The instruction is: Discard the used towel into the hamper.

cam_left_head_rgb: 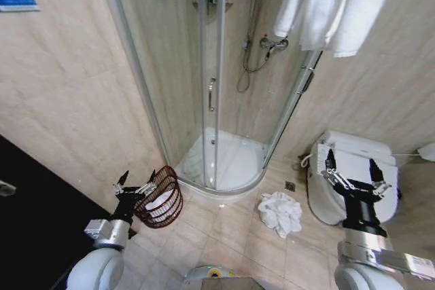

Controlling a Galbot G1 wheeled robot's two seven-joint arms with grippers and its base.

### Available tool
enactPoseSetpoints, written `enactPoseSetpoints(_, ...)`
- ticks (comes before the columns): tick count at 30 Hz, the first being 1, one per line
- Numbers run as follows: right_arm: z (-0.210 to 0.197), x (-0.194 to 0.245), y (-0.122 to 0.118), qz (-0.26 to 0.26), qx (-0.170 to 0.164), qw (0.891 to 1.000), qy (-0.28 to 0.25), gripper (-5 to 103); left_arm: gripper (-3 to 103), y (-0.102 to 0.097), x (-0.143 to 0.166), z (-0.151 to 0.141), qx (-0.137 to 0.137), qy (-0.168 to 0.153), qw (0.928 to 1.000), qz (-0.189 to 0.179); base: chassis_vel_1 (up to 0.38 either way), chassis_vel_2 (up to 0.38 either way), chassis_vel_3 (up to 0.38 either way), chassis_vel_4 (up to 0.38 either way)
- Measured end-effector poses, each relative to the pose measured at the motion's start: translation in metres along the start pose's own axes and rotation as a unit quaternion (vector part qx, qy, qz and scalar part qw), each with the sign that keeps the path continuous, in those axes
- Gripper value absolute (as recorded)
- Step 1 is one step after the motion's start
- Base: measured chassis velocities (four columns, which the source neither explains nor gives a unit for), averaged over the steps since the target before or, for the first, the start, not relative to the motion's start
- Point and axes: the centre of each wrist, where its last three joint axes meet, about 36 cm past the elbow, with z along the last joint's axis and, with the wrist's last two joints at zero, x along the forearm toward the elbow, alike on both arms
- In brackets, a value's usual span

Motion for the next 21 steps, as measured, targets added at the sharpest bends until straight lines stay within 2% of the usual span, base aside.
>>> enactPoseSetpoints(13, -0.001, -0.003, -0.002, -0.001, -0.005, 1.000, -0.010, 100, 98, 0.000, 0.000, 0.000, 0.000, 0.000, 1.0000, 0.000, -0.293, -0.300, 0.293, 0.303)
enactPoseSetpoints(16, -0.002, -0.005, -0.003, -0.007, -0.001, 1.000, -0.007, 100, 98, 0.000, 0.000, 0.000, 0.000, 0.000, 1.0000, 0.000, -0.148, -0.225, 0.177, 0.089)
enactPoseSetpoints(21, -0.003, -0.014, -0.001, -0.025, -0.001, 1.000, -0.005, 100, 98, 0.000, 0.000, 0.000, 0.000, 0.000, 1.0000, 0.000, 0.011, -0.023, 0.031, 0.002)
